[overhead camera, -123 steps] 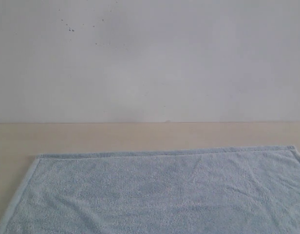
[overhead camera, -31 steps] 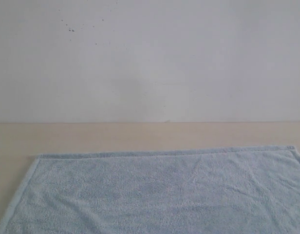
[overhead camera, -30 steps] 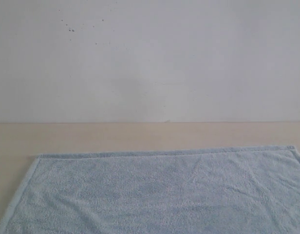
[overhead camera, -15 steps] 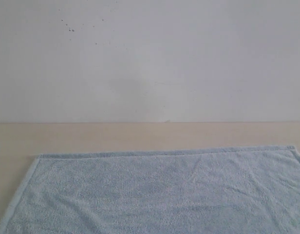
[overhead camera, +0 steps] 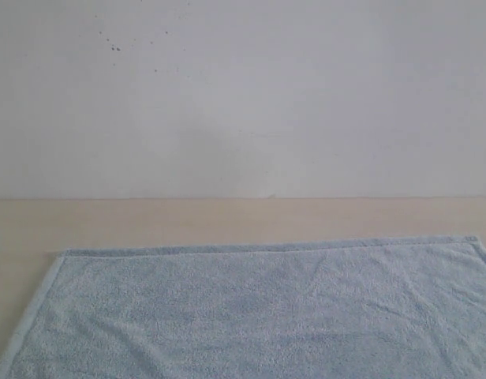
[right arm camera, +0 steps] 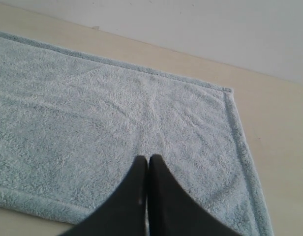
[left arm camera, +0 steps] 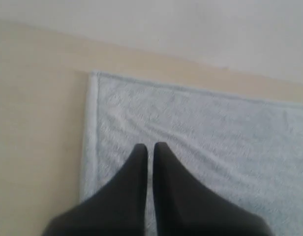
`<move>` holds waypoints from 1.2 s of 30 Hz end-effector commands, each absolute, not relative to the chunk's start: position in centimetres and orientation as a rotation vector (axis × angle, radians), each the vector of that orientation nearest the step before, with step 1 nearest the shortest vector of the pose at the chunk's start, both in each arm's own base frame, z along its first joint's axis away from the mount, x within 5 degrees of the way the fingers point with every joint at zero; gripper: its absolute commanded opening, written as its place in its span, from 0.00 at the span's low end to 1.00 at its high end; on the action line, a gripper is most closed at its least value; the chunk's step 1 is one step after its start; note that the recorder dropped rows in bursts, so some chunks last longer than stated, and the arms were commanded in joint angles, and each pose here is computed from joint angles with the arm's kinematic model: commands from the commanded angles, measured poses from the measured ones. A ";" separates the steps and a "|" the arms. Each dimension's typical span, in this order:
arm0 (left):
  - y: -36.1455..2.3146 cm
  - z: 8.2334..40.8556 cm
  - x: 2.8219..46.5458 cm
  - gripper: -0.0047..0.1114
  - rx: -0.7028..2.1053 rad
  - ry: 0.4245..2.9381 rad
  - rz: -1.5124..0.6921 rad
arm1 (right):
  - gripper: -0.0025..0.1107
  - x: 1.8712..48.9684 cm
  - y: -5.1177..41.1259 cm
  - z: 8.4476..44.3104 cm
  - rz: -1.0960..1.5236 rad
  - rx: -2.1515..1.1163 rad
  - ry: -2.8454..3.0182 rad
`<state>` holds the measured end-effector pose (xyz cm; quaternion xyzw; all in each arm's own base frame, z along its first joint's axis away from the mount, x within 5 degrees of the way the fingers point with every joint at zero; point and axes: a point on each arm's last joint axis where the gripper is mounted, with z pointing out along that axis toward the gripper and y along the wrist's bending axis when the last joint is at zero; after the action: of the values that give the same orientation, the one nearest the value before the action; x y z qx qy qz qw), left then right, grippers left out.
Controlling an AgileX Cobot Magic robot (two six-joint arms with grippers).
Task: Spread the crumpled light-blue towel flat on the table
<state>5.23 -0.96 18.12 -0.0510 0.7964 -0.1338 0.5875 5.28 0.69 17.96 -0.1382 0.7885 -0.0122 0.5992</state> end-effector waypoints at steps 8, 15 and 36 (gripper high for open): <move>-0.3 17.6 5.2 0.08 -0.157 1.895 -0.171 | 0.02 5.3 0.6 18.0 -0.041 -0.323 1.821; -0.3 17.6 5.2 0.08 -0.158 1.891 -0.171 | 0.02 5.3 0.6 18.0 -0.041 -0.323 1.821; -0.3 17.6 5.2 0.08 -0.158 1.891 -0.171 | 0.02 5.3 0.6 18.0 -0.035 -0.316 1.823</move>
<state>5.19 -0.31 17.60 -0.0701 0.8097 -0.0768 0.5776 5.27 0.68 17.95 -0.1386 0.7889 -0.0129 0.5985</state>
